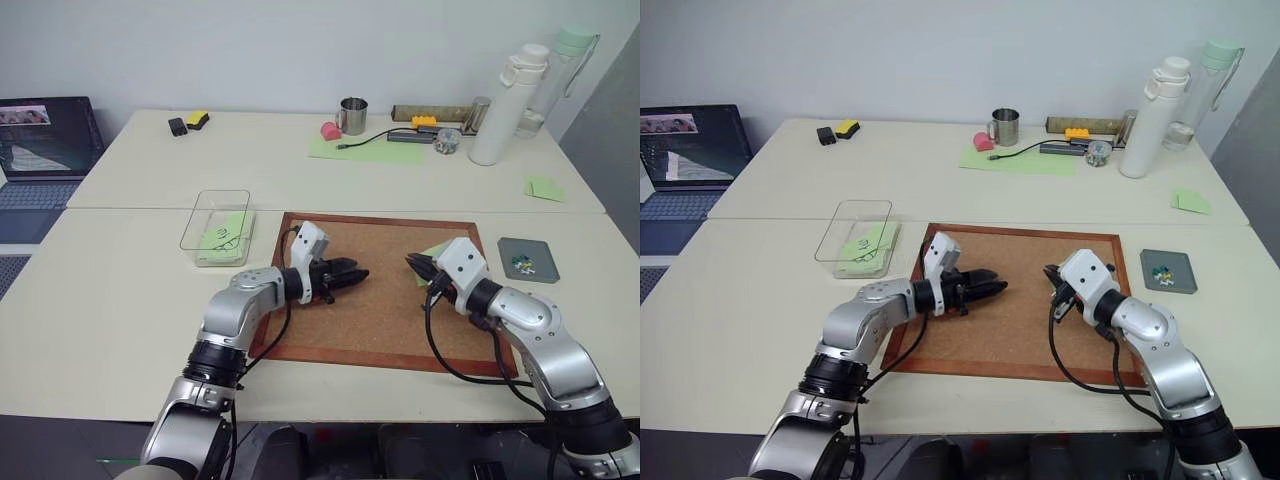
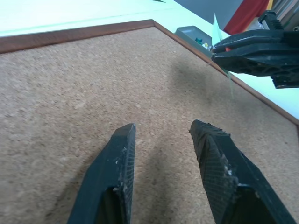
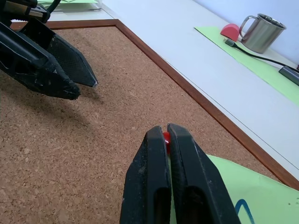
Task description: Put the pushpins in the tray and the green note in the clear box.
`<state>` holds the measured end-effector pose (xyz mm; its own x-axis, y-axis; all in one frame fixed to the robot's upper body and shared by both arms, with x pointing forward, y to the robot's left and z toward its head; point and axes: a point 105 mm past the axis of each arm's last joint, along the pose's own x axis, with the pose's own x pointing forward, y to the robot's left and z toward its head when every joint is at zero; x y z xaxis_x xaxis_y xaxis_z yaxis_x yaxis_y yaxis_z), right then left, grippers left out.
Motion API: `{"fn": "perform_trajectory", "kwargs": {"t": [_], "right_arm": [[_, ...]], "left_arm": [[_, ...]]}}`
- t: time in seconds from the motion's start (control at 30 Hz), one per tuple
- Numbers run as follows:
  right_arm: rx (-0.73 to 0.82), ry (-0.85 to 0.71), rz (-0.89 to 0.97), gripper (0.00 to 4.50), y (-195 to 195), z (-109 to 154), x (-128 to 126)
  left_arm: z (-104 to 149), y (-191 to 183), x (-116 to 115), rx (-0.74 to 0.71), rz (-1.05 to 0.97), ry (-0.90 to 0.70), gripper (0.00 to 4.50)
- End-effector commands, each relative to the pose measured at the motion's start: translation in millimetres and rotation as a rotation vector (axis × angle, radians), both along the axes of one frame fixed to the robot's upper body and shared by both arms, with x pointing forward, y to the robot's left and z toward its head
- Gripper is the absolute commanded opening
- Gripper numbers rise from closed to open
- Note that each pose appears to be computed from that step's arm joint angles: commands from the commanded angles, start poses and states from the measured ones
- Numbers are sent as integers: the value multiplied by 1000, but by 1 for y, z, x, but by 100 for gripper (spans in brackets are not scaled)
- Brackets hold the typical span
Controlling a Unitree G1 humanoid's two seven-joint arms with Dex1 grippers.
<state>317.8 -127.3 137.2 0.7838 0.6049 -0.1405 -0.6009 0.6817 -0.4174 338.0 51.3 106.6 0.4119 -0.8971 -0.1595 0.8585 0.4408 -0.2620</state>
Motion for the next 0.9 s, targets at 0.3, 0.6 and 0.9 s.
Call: {"fn": "perform_trajectory", "kwargs": {"t": [0.3, 0.6, 0.9], "right_arm": [[208, -71, 29, 0, 30, 51, -4], [234, -55, 42, 0, 41, 53, -10], [267, -48, 77, 0, 52, 58, -17]], "left_arm": [[32, -33, -15, -148, -85, -43, 400], [41, -44, -13, -203, -84, -31, 439], [39, -50, -6, -189, -59, -59, 422]]}}
